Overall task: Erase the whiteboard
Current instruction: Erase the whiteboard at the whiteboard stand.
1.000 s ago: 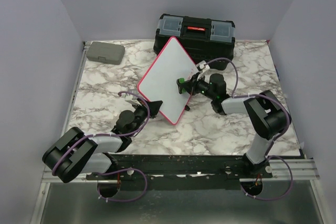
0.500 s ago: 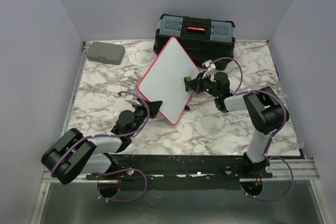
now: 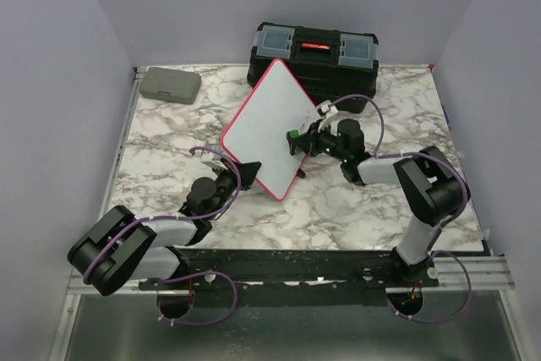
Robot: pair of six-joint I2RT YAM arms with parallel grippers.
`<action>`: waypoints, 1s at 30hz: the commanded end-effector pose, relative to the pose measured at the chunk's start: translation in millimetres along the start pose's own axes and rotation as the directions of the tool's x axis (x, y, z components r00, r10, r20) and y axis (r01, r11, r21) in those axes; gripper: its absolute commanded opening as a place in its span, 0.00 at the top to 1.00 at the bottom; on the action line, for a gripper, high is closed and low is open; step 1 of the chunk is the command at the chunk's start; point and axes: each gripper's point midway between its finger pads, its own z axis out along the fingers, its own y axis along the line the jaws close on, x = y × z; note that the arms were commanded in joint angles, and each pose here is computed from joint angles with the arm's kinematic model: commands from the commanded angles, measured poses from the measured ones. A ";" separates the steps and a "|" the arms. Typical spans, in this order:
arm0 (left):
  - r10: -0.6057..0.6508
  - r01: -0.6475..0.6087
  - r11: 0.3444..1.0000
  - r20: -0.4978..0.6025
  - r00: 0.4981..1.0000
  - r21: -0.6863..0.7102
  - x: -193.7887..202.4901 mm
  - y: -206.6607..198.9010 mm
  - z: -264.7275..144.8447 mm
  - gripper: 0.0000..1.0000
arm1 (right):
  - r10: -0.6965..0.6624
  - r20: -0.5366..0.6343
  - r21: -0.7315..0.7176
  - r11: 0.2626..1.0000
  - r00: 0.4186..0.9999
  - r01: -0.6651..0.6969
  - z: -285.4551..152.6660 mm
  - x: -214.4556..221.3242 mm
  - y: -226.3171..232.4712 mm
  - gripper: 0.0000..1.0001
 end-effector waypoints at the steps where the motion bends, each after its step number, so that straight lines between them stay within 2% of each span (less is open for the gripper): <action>1: -0.051 0.053 0.977 -0.017 0.999 0.205 -8.1 -52.3 -0.6 1.00 | 0.023 0.038 0.091 0.995 0.999 -0.027 15.3 -20.9 -39.1 0.99; 6: -0.047 0.049 0.978 -0.019 0.999 0.200 -7.3 -50.9 -1.6 1.00 | 0.002 0.015 0.179 0.984 1.000 -0.005 14.1 -10.2 -78.9 0.99; 10: -0.048 0.051 0.978 -0.021 0.999 0.205 -6.3 -51.2 -0.1 1.00 | 0.042 -0.075 0.195 0.981 0.996 -0.026 14.0 17.9 -87.0 0.99; 14: -0.053 0.056 0.976 -0.021 0.998 0.210 -6.0 -52.2 1.0 1.00 | 0.126 -0.209 0.061 0.991 0.970 -0.116 13.4 54.3 -57.5 0.99; 16: -0.053 0.056 0.977 -0.022 0.998 0.208 -5.9 -52.0 1.6 1.00 | 0.120 -0.263 -0.002 0.992 0.957 -0.125 10.3 68.8 -36.3 0.99; 19: -0.053 0.056 0.976 -0.021 0.998 0.209 -6.4 -52.6 2.3 1.00 | 0.092 -0.271 -0.092 0.988 0.958 -0.121 3.6 74.2 -3.5 0.99; 24: -0.052 0.056 0.976 -0.025 0.998 0.211 -7.2 -54.6 4.2 1.00 | 0.035 -0.170 -0.166 0.984 0.985 -0.063 1.5 46.1 32.3 0.99; 30: -0.051 0.056 0.976 -0.025 0.998 0.212 -8.0 -55.7 4.3 1.00 | 0.045 -0.002 -0.039 0.998 0.999 -0.045 14.1 -11.9 3.5 0.99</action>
